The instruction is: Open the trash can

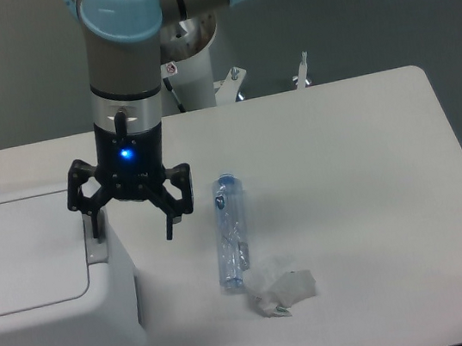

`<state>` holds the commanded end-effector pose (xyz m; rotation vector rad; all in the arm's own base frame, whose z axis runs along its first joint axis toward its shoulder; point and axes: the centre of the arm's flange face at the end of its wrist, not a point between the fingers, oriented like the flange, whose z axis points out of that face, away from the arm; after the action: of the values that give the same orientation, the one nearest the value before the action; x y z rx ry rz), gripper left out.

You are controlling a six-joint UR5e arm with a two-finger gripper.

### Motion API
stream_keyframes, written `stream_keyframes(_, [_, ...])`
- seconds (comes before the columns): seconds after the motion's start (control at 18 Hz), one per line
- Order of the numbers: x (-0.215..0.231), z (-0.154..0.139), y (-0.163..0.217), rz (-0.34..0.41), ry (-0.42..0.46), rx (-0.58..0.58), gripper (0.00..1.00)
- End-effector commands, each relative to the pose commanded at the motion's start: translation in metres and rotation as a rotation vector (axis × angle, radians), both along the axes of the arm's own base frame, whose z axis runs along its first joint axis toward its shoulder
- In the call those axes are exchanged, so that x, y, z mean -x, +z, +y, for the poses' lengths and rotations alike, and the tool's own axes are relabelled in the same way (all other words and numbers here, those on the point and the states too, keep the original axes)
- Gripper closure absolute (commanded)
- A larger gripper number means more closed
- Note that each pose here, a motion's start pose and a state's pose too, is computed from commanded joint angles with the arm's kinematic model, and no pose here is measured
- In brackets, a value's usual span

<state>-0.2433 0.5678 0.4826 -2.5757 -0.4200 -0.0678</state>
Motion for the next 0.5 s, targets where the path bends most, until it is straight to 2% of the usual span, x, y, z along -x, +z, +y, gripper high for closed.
stream_keyframes(0.5, [0.0008,0.001,-0.0035,-0.004,0.0,0.005,0.0])
